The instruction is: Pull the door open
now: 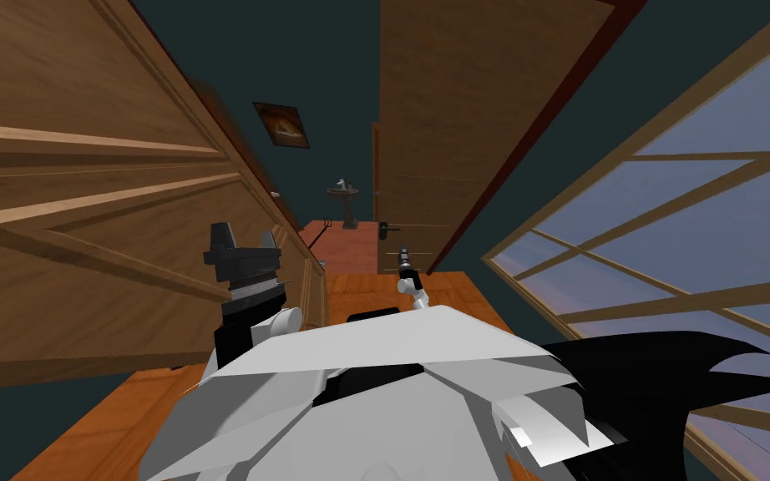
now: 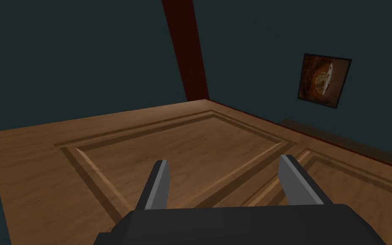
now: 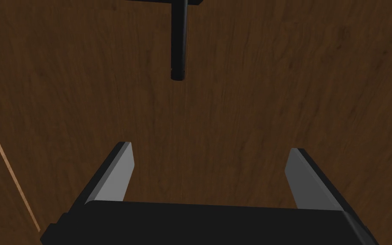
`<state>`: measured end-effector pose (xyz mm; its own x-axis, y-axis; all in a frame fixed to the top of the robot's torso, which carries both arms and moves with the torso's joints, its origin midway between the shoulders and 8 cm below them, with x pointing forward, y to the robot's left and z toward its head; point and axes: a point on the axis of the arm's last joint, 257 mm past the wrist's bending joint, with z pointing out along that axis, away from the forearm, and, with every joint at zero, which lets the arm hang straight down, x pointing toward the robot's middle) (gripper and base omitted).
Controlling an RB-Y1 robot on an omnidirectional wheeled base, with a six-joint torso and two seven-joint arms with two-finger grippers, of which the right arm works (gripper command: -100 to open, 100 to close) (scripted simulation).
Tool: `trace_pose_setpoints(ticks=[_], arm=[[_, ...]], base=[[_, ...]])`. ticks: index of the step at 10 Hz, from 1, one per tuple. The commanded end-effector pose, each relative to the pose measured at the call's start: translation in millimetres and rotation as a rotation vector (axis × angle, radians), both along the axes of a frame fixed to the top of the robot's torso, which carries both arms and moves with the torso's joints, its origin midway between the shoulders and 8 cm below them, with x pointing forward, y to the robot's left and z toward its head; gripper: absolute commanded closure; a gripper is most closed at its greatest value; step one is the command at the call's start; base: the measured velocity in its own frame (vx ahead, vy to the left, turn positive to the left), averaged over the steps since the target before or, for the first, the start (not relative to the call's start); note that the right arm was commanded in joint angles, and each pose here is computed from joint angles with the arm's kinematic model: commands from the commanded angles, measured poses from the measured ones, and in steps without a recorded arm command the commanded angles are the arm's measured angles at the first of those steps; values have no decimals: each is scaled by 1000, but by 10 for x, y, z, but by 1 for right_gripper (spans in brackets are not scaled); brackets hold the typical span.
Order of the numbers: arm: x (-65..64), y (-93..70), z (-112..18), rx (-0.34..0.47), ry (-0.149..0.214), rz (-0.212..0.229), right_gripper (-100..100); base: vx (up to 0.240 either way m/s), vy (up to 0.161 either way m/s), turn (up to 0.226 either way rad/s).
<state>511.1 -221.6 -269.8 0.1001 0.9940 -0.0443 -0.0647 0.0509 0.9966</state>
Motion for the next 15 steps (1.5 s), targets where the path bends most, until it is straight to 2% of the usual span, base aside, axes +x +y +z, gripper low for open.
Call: trace_pose_setpoints(ticks=[1,6,7,11,15], arm=[[46,75,-76,15,23,7,-100],[107,256,-220,48,63,21,-100],[98,233,-208,44,58,19,-100],[107,-53,-265,-12,69,-1,-100],[119,-440,-306,-75,82,-33,-100]], base=[[197,10,-4],[210,26,-30],[110,19,-6],[-52,-78,262],[-66,-45,319]])
